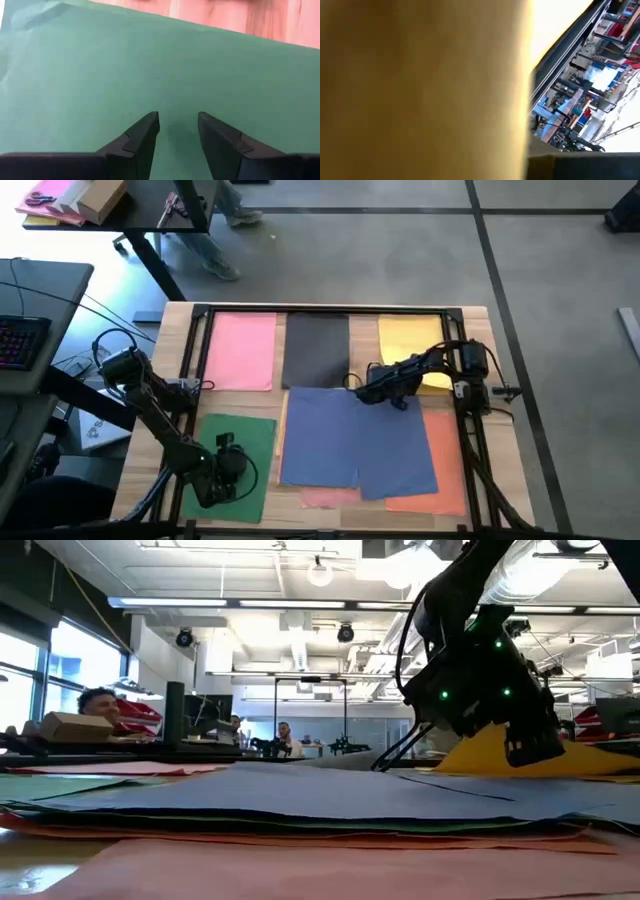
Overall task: Organize paper
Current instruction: Stack the yellow color paper on top of the other yellow color paper
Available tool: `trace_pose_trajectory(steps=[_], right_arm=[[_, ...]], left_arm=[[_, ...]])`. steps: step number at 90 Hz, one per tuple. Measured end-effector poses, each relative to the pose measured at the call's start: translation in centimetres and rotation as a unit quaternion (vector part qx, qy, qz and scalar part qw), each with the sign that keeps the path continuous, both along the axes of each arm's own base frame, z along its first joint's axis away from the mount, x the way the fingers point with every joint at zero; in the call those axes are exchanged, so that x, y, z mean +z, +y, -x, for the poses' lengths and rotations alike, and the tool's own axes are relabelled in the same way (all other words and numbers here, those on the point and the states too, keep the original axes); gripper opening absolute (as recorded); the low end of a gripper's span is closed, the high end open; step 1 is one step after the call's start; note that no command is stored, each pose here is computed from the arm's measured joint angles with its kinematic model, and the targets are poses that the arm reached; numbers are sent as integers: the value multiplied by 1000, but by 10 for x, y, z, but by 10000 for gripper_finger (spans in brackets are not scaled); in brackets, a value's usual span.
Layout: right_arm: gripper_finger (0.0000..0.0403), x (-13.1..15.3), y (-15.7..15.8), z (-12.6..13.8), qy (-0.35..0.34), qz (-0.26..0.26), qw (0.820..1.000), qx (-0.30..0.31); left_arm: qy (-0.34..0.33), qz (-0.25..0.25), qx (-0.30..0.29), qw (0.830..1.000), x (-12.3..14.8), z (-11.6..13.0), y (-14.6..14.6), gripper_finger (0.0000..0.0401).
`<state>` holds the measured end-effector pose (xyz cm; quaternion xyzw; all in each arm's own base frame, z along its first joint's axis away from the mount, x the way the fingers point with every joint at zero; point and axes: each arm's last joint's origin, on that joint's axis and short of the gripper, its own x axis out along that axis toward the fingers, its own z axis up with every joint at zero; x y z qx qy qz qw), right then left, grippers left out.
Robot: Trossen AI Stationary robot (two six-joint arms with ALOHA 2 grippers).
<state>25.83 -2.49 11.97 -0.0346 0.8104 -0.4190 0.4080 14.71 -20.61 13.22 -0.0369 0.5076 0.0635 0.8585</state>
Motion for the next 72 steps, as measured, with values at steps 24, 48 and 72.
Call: trace_pose_trajectory(steps=[24, 48, 72], right_arm=[[109, 3, 7, 2, 21, 3, 1000, 23], [208, 23, 22, 5, 1, 6, 999, 52], [251, 50, 36, 12, -58, -9, 996, 71]], left_arm=[[0, 0, 0, 1000, 0, 0, 0, 130], [2, 2, -1, 1000, 0, 0, 0, 130], [2, 2, -1, 1000, 0, 0, 0, 130]])
